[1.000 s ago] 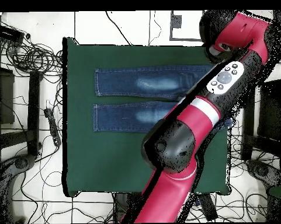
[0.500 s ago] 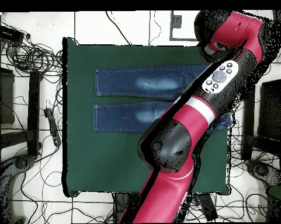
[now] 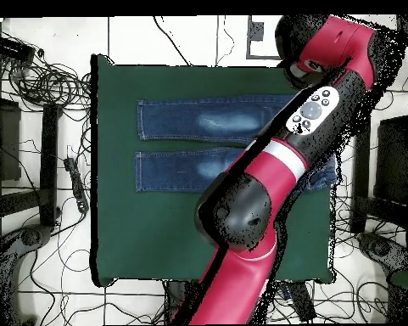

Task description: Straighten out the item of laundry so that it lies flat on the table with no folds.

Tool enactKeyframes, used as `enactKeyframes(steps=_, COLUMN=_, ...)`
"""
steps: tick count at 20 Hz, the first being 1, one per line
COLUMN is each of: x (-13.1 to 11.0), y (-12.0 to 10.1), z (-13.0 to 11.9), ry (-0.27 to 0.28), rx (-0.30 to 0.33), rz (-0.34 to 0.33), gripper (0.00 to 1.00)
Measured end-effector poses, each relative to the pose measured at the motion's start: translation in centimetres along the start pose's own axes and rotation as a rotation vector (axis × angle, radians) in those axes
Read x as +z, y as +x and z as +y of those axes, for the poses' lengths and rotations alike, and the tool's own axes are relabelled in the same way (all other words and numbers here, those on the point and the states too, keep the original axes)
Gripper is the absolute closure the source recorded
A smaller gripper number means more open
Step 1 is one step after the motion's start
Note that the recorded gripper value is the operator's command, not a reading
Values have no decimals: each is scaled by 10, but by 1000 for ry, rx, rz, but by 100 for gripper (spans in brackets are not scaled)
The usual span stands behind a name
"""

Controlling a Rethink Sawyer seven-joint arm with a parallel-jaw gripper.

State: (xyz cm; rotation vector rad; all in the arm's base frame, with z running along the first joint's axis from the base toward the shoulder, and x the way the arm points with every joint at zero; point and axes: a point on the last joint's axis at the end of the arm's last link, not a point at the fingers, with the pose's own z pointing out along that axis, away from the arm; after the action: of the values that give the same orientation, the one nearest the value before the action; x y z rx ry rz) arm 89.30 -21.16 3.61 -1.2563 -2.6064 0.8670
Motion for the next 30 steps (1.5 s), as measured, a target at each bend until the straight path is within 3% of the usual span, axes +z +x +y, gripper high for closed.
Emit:
enactKeyframes(steps=11, x=0, y=5, z=7, ry=-13, rx=98, rz=8, gripper=100)
enactKeyframes(steps=21, x=22, y=24, z=23, ry=5, rx=105, rz=39, gripper=100)
enactKeyframes(steps=30, x=-6, y=56, z=34, ry=33, rx=104, rz=121, gripper=100)
